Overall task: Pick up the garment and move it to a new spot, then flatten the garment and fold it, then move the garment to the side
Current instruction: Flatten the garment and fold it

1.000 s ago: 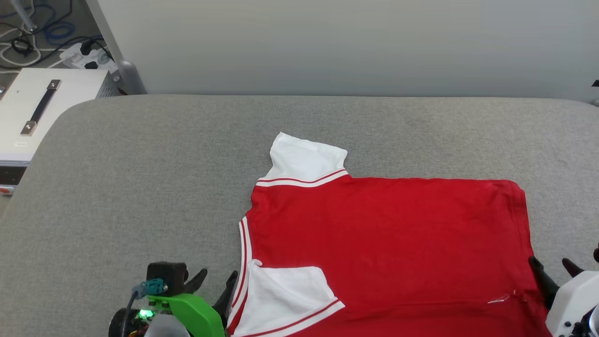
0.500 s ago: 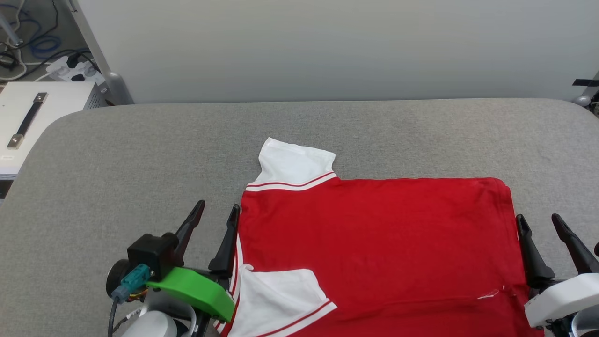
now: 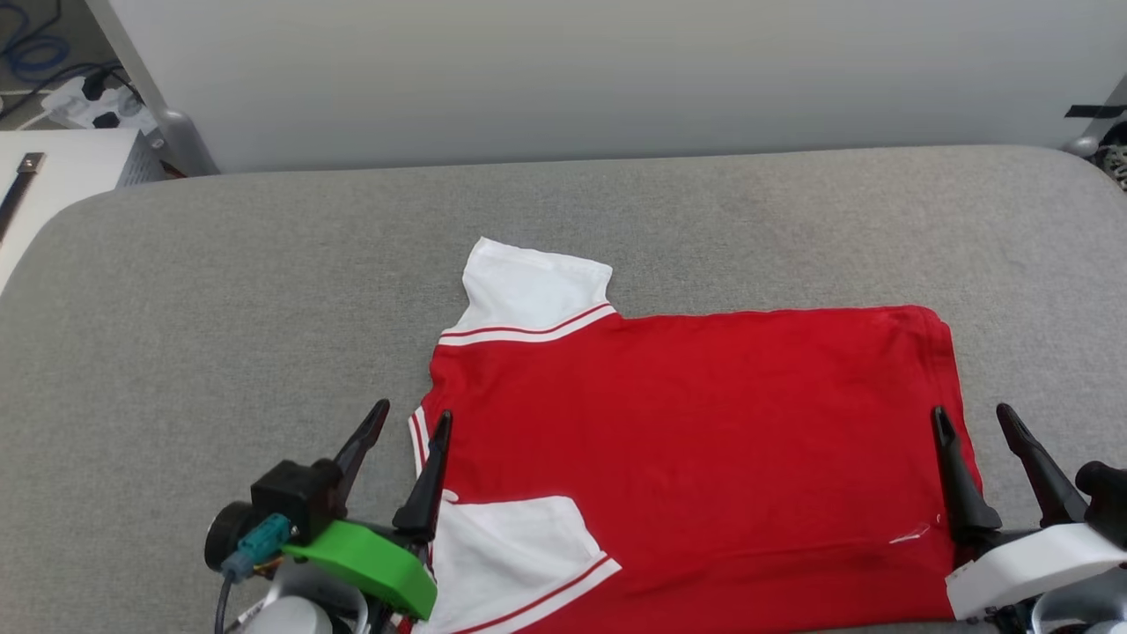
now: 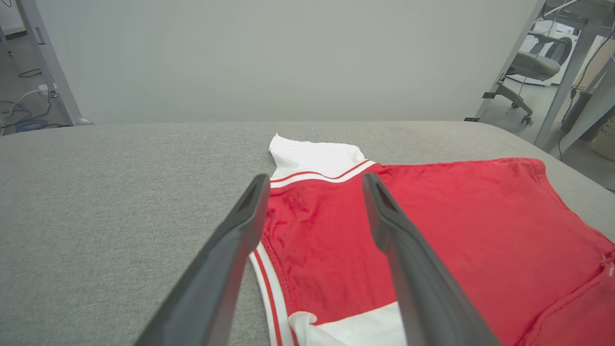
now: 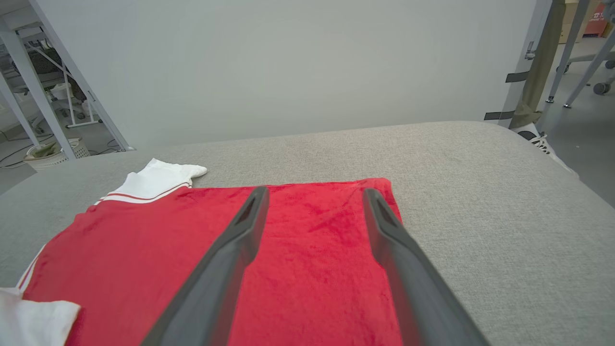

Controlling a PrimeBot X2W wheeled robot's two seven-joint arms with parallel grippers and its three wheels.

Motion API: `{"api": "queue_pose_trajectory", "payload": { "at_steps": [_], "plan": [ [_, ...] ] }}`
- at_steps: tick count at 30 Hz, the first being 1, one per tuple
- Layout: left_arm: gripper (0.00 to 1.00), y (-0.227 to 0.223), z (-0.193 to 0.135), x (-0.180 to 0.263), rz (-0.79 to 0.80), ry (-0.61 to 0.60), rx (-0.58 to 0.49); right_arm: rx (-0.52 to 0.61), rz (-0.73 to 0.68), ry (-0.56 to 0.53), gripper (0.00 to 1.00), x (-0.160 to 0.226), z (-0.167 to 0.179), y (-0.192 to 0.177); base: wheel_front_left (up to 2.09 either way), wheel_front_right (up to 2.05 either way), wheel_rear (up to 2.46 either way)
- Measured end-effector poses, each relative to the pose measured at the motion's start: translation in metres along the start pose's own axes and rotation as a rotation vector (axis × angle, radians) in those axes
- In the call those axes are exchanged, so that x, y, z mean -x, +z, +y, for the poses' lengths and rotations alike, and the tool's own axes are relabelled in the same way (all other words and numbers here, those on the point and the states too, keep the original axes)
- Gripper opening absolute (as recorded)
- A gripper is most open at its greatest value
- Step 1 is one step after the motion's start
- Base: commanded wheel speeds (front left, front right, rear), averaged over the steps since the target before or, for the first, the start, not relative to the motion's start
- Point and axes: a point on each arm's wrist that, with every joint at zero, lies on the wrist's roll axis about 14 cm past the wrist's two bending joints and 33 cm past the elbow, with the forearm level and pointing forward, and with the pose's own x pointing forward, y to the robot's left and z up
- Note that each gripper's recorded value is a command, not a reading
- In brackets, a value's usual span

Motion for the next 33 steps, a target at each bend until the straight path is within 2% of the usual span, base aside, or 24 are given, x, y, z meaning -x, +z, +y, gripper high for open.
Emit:
{"api": "queue_pose_trajectory", "payload": {
  "at_steps": [7, 14, 23, 33],
  "plan": [
    [1.00, 0.017, 0.003, -0.067, 0.077, -0.123, -0.112, 0.020, -0.011, 0.004, 1.00, -0.015, -0.001, 0.003, 0.00, 0.00, 0.00],
    [1.00, 0.019, 0.014, -0.146, 0.312, -0.187, -0.156, 0.023, 0.004, -0.013, 1.00, -0.035, -0.008, -0.004, 0.00, 0.00, 0.00],
    [1.00, -0.032, 0.037, -0.198, 0.743, -0.183, -0.183, 0.013, 0.044, -0.052, 1.00, -0.046, -0.018, -0.027, 0.00, 0.00, 0.00],
    [1.00, -0.098, 0.062, -0.217, 0.975, -0.139, -0.190, 0.020, 0.087, -0.105, 1.00, -0.047, -0.034, -0.047, 0.00, 0.00, 0.00]
  ]
}}
